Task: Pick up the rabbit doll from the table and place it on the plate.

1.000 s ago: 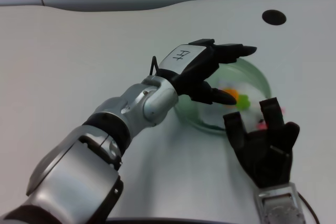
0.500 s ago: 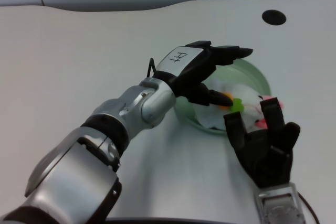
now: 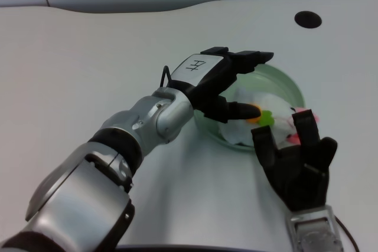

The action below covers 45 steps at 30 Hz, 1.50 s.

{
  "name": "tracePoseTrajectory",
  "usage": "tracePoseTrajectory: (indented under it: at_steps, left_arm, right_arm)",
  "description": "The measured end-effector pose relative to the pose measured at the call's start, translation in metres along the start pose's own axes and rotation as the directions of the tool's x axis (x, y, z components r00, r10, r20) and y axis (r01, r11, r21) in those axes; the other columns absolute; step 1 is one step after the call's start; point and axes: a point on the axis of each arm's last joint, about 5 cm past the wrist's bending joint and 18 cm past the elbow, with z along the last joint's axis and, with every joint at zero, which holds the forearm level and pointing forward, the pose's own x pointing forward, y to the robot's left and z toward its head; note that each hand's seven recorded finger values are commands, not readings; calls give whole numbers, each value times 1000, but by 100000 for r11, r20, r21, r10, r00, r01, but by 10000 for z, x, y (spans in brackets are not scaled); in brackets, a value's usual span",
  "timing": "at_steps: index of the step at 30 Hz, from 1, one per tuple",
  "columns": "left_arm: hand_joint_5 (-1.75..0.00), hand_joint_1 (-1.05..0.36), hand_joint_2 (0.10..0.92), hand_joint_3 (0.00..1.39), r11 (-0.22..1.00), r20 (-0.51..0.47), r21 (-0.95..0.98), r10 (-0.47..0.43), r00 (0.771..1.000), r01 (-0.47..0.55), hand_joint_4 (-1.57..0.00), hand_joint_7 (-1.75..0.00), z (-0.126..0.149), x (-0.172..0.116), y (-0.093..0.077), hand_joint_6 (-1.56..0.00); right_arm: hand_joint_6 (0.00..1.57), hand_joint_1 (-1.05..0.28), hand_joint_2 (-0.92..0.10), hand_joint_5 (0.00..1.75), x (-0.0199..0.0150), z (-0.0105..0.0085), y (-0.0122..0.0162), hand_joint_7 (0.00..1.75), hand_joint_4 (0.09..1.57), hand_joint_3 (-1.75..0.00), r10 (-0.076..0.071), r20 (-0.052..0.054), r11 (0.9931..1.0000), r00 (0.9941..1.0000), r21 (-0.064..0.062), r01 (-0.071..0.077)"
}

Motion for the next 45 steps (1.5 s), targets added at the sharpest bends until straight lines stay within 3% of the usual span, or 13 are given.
tracePoseTrajectory:
  at_steps: [14, 16, 18, 20, 24, 25, 26, 29, 30, 34, 36, 39, 45]
  left_arm:
    - [-253, -904, 921, 531, 99932, -1784, -3659, -533, 99983, 468, -144, -1, -14, 1, 27, -230]
    - [-228, -922, 921, 583, 97717, -7049, -21235, -821, 99748, -696, -114, 0, -22, 13, 67, -148]
    - [-222, -926, 921, 596, 89349, -11881, -44786, -2278, 99266, -3309, -109, 0, -68, 8, 125, -132]
    - [-89, -931, 921, 700, 74099, -14232, -66834, -4131, 98896, -6523, -42, 0, -149, -25, 166, -53]
    - [-4, -930, 921, 770, 25349, -12059, -96186, -5547, 99115, -10284, -1, 1, -418, -205, 159, -2]
    - [-86, -928, 921, 701, 11534, -10080, -98864, -3266, 99437, -9643, -167, -26, -493, -280, 124, -66]
    - [-114, -927, 921, 675, -2584, -7120, -99714, 462, 99745, -7105, -224, -35, -587, -395, 61, -88]
    - [-145, -926, 921, 643, -30523, -3690, -95228, 11836, 99228, 99, -289, -58, -855, -893, -243, -148]
    - [-148, -926, 921, 639, -35676, -6347, -93415, 14066, 98802, -922, -296, -63, -922, -1106, -371, -162]
    - [-171, -913, 921, 640, -45691, -17959, -88349, 12672, 97555, -10329, -341, -65, -962, -1669, -743, -196]
    - [-190, -902, 921, 649, -45933, -20254, -88177, 16332, 96556, -10727, -381, -69, -909, -1744, -817, -224]
    - [-210, -896, 921, 657, -47747, -23069, -87079, 18622, 95504, -11725, -423, -75, -789, -1797, -954, -262]
    - [-227, -875, 921, 651, -47671, -25143, -86931, 19901, 94719, -13060, -461, -66, -717, -1845, -992, -296]
  right_arm:
    - [672, -500, -921, 1746, 1, -1, 0, 1746, 893, -96, -428, -86, 99999, 99999, 44, 428]
    - [673, -501, -921, 1746, 50, 16, 5, 1746, 891, -96, 1188, -285, 99992, 99993, -470, -1189]
    - [674, -501, -921, 1746, 60, 19, 7, 1746, 889, -95, 1620, -595, 99986, 99985, -455, -1623]
    - [684, -495, -920, 1746, 68, 19, 8, 1746, 897, -88, 1906, -845, 99981, 99978, -432, -1910]
    - [691, -493, -920, 1746, 91, 19, 10, 1746, 904, -80, 2490, -1356, 99969, 99960, 128, -2488]
    - [697, -504, -921, 1746, 89, 13, 10, 1746, 905, -83, 2310, -1577, 99971, 99961, 681, -2300]
    - [700, -508, -921, 1746, 86, 6, 9, 1746, 905, -84, 2088, -1859, 99969, 99961, 1412, -2062]
    - [688, -505, -921, 1746, 73, -13, 6, 1746, 891, -100, 826, -2411, 99954, 99968, 2953, -755]
    - [682, -503, -921, 1746, 52, -20, 2, 1746, 886, -105, -38, -2477, 99937, 99969, 3559, 126]
    - [670, -512, -921, 1746, 33, -22, -6, 1746, 882, -117, -1007, -2163, 99900, 99972, 4338, 1100]
    - [664, -506, -920, 1746, 22, -50, -3, 1746, 881, -115, -1257, -4040, 99850, 99910, 5283, 1469]
    - [643, -497, -921, 1746, 9, -57, -5, 1746, 874, -97, -1725, -4397, 99819, 99888, 5682, 1974]
    - [643, -488, -921, 1746, 11, -71, -2, 1746, 874, -85, -1437, -5714, 99776, 99826, 6449, 1806]
